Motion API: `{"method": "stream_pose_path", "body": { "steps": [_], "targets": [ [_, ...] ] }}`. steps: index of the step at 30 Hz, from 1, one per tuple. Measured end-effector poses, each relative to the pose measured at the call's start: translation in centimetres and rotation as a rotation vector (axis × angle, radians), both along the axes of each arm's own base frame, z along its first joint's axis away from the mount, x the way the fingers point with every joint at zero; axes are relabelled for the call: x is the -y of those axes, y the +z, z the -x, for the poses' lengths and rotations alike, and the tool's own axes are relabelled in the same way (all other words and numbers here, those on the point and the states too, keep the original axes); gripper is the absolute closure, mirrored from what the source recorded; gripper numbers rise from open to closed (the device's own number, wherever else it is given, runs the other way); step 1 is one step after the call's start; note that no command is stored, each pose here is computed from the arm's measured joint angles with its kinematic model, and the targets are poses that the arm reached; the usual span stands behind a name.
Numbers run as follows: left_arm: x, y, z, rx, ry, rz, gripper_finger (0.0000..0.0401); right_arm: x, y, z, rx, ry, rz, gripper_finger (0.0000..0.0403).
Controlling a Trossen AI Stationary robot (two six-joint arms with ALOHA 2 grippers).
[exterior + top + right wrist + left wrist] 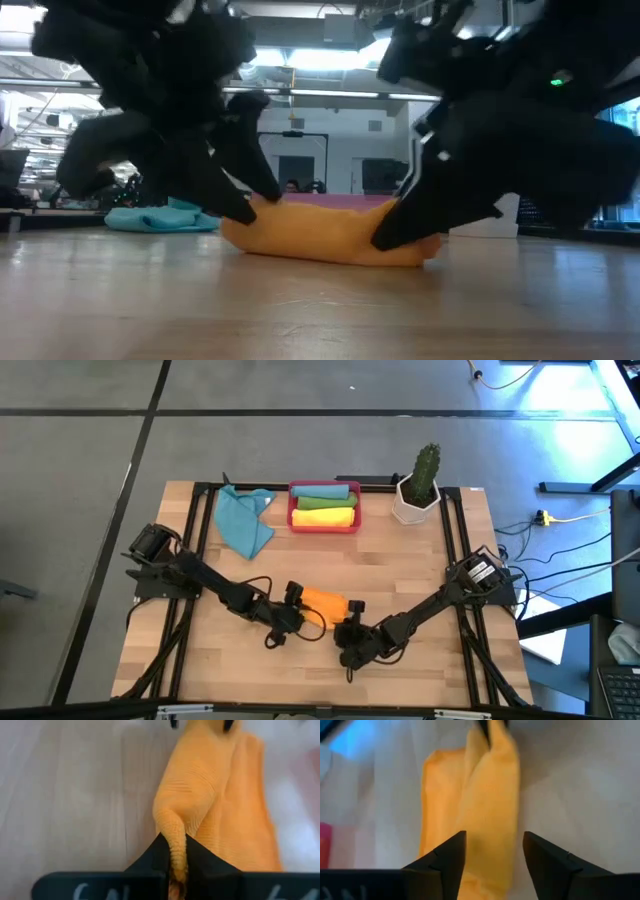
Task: Roll microfiber towels into tight, uniform cylinder then place into a basket
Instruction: Roll the orange towel
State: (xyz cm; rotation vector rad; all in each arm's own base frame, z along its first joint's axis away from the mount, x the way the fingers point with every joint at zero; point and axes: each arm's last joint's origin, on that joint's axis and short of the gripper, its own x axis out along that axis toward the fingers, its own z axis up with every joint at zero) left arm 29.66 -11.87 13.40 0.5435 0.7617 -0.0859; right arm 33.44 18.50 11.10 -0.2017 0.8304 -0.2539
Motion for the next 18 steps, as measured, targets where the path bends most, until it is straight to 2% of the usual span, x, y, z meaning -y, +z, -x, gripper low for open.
{"method": "stream_pose_path", "body": {
  "steps": [8, 18],
  "targets": [
    [1.9, 0.4, 0.9, 0.034, -0.029, -0.066, 0.0192, 1.9, 0.1, -1.4, -0.017, -0.035, -0.182, 0.0386],
    [2.9, 0.4, 1.6, 0.046, -0.028, -0.131, 0.019, 1.9, 0.7, -2.5, 0.009, 0.078, -0.353, 0.0386]
  ]
}}
